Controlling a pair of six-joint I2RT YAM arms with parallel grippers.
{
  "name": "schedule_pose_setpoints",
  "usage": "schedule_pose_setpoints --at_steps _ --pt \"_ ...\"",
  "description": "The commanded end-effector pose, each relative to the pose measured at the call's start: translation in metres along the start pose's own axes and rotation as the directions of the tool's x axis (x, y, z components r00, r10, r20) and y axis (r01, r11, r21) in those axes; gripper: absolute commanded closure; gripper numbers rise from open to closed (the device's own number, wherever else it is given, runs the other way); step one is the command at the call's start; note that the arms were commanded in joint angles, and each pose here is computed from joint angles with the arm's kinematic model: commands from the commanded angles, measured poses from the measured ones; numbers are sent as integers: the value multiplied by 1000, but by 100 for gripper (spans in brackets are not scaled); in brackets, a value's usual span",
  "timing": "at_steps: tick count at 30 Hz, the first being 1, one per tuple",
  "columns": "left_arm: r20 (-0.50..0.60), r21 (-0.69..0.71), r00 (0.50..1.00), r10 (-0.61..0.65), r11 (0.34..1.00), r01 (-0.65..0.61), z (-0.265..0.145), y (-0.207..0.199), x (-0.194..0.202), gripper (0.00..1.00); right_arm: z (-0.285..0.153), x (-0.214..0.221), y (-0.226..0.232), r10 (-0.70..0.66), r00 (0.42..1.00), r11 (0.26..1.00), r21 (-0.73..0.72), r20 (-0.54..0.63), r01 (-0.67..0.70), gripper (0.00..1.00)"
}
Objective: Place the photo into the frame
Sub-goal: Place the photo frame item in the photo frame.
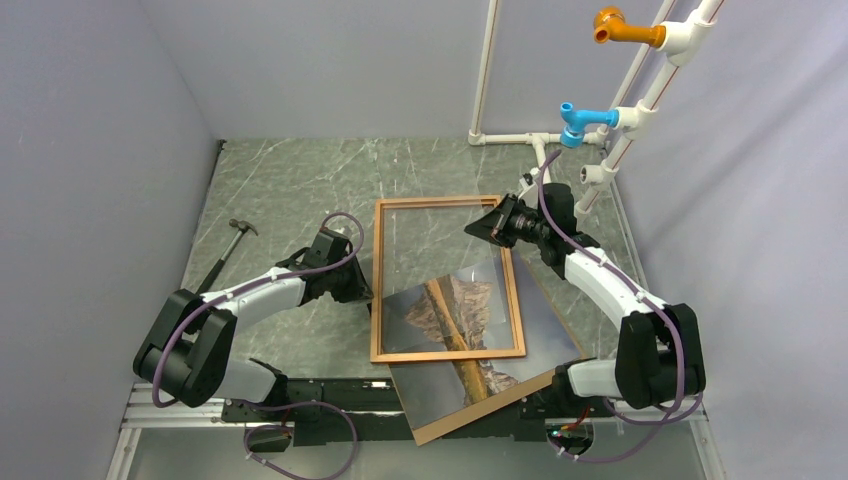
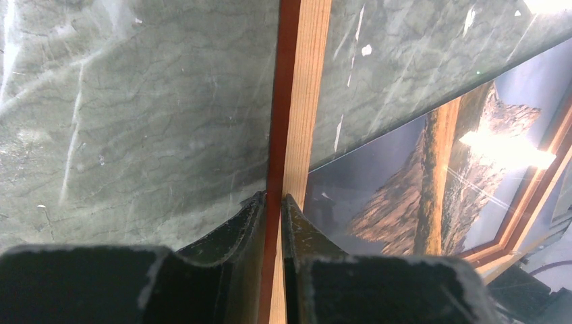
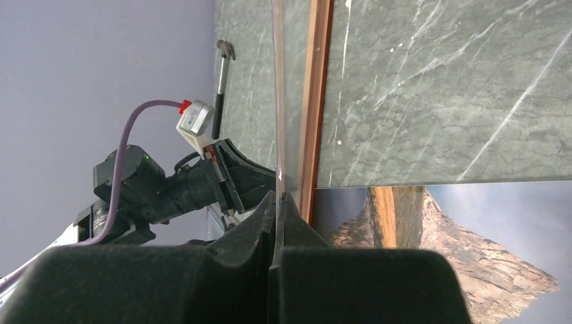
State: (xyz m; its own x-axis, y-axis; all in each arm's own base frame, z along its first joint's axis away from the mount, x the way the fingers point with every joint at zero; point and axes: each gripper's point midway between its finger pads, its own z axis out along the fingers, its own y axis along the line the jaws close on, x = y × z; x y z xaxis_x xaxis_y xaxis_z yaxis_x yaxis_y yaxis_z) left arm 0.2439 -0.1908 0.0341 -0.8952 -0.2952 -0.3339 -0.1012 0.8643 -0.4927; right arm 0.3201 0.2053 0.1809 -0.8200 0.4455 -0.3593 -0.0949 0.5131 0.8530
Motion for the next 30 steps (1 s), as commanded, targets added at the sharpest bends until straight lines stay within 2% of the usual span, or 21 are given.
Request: schedule_pose_setpoints --at_steps 1,8,16,25,30 --pt "-41 -71 999 24 997 -27 5 17 11 82 -2 6 1 -14 1000 1000 11 -10 14 100" --pt "-39 -71 999 26 997 -29 4 17 11 82 -8 5 -9 -16 1000 997 78 -11 17 100" --pt "-42 -72 999 25 997 -28 4 17 11 82 -7 23 -39 34 999 988 150 -36 -28 100" --pt "-46 -69 999 30 997 -33 4 16 12 82 -13 11 -48 -118 992 965 232 -45 126 100" --pt "-49 -64 998 34 997 -37 5 13 12 82 -9 13 -49 -132 989 968 208 -60 142 100"
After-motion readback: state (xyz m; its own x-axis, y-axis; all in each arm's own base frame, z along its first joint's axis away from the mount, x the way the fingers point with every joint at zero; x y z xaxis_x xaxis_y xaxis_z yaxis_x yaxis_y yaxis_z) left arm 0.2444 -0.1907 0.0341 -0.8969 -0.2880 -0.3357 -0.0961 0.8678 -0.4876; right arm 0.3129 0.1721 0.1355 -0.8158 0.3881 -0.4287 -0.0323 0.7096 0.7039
